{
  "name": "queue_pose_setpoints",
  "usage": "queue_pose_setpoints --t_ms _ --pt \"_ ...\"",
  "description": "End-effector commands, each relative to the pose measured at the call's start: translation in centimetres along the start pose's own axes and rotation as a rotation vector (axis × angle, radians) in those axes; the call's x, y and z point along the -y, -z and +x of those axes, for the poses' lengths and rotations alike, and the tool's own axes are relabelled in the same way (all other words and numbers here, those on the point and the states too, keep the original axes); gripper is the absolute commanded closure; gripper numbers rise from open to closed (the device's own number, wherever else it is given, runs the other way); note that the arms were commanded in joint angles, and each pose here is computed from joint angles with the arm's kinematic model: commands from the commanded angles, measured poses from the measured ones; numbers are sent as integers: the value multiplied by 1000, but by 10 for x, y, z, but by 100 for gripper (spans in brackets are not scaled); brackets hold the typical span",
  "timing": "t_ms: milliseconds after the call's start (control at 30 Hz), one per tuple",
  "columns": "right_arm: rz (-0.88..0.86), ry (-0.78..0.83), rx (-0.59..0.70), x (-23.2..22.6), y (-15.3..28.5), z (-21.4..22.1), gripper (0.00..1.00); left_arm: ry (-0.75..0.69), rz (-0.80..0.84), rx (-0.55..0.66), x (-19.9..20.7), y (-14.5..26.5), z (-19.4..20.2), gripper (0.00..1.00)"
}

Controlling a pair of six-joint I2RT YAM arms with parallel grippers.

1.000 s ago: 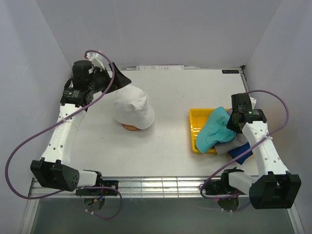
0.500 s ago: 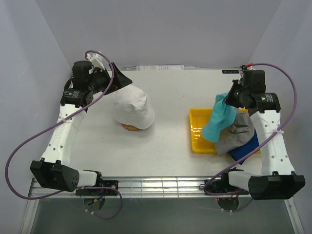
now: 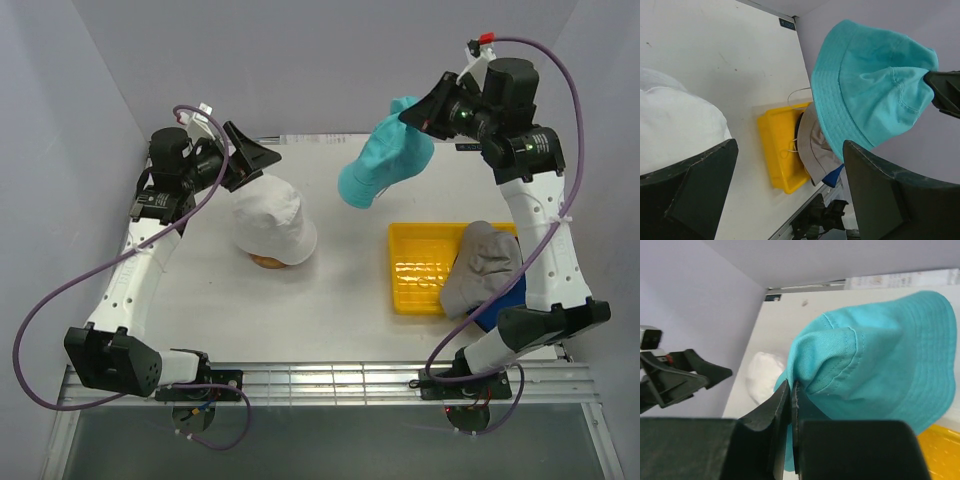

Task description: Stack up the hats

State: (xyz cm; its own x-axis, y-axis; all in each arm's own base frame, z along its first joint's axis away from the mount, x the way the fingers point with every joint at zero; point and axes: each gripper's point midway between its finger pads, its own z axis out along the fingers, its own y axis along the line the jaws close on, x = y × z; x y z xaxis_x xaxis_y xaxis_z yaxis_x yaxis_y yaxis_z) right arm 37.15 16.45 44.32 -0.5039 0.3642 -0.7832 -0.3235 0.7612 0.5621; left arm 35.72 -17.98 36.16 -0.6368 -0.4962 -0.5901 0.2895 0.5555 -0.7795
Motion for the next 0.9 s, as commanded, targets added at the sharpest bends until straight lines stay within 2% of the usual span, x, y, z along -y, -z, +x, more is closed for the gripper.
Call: queue_pose_setpoints --t_ms 0,133,333,533,867 --pt "-224 39 99 -74 0 -35 92 15 132 25 33 12 -2 2" --pt "-376 36 97 -122 -15 -28 92 57 162 34 39 14 -3 2" --pt "-508 29 88 -171 -34 -14 92 104 191 82 49 24 -9 2" --pt "-566 11 87 -193 -44 -11 92 260 265 91 45 31 1 2" --pt "-588 4 22 -198 -58 15 92 313 300 143 47 37 -11 5"
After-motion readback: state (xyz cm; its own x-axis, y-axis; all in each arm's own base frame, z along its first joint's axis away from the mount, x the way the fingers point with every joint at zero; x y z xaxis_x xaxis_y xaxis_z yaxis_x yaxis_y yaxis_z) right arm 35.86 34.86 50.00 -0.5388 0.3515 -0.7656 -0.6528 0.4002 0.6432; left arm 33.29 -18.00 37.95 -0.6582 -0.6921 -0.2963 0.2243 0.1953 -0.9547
